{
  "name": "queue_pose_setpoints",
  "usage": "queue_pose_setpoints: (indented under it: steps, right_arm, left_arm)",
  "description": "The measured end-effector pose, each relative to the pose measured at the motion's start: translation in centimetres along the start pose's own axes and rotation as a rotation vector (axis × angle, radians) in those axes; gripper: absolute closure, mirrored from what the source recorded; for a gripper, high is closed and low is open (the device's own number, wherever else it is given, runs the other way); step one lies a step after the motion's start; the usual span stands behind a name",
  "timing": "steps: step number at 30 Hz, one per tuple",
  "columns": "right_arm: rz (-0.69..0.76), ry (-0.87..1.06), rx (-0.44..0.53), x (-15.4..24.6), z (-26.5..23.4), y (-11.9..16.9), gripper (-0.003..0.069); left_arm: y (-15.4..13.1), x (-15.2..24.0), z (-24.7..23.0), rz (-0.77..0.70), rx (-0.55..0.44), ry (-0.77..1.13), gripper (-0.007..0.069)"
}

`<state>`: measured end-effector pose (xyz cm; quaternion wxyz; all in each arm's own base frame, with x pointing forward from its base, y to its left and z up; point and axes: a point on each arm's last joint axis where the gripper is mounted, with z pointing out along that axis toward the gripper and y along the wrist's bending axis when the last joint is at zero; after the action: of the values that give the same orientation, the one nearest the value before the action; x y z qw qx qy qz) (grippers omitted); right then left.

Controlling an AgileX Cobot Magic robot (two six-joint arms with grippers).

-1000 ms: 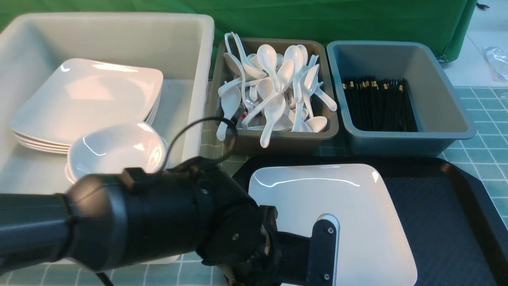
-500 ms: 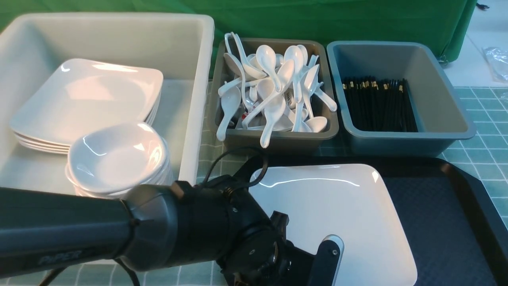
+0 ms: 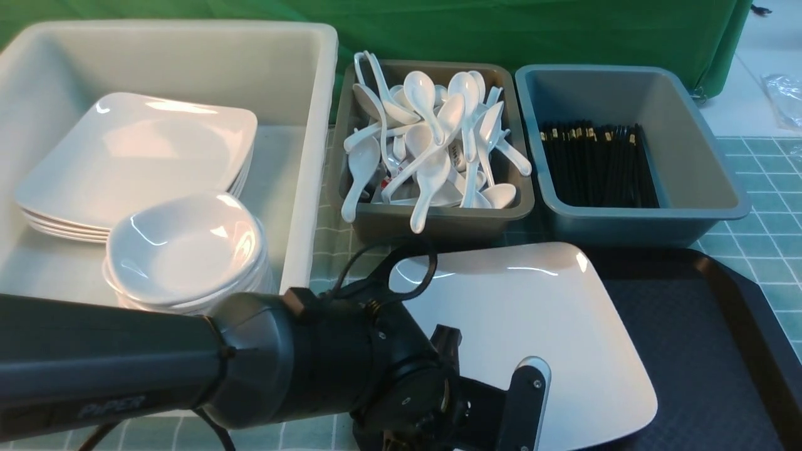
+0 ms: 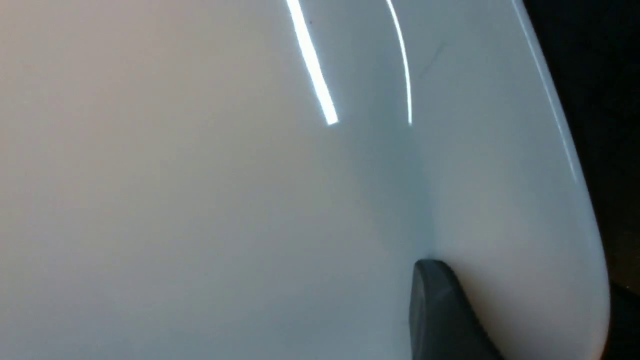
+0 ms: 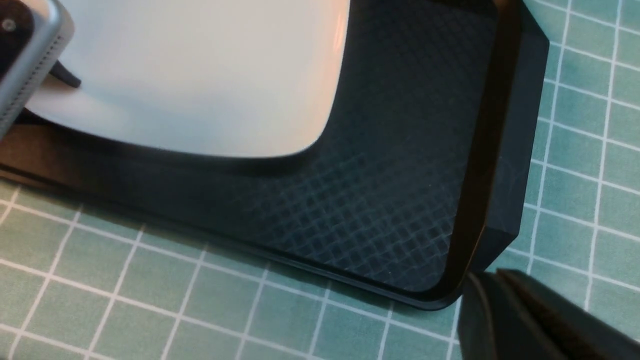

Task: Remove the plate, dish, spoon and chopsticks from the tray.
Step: Use the left arm to grab a plate from the dinner plate, then use the left arm to put the plate into the large storage box on the left

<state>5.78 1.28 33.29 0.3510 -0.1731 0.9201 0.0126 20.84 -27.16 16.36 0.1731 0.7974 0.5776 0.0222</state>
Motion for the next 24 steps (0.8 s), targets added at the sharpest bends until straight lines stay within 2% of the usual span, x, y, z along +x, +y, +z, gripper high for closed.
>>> queue_pose_setpoints:
  steps: [1,9,19,24]
  right_arm:
    - [0.0,0.0,0.0,0.0,0.0,0.0,0.0639]
    - [0.0,-0.01,0.0,-0.1,0.0,0.0,0.0639]
    - [-0.003,-0.034,0.004,-0.3,0.0,0.0,0.0639]
    - [0.003,-0.068,0.089,-0.7,-0.4,-0.9,0.0639]
  left_arm:
    - [0.0,0.0,-0.1,-0.002,0.0,0.0,0.0372]
    - [-1.3,-2.5,-7.1,0.025,-0.109,-0.131,0.0575]
    - [-2.2,-2.6,-12.6,0.023,-0.203,-0.23,0.0606]
    - [-2.5,-2.0,-15.3,0.014,-0.264,-0.282,0.0596]
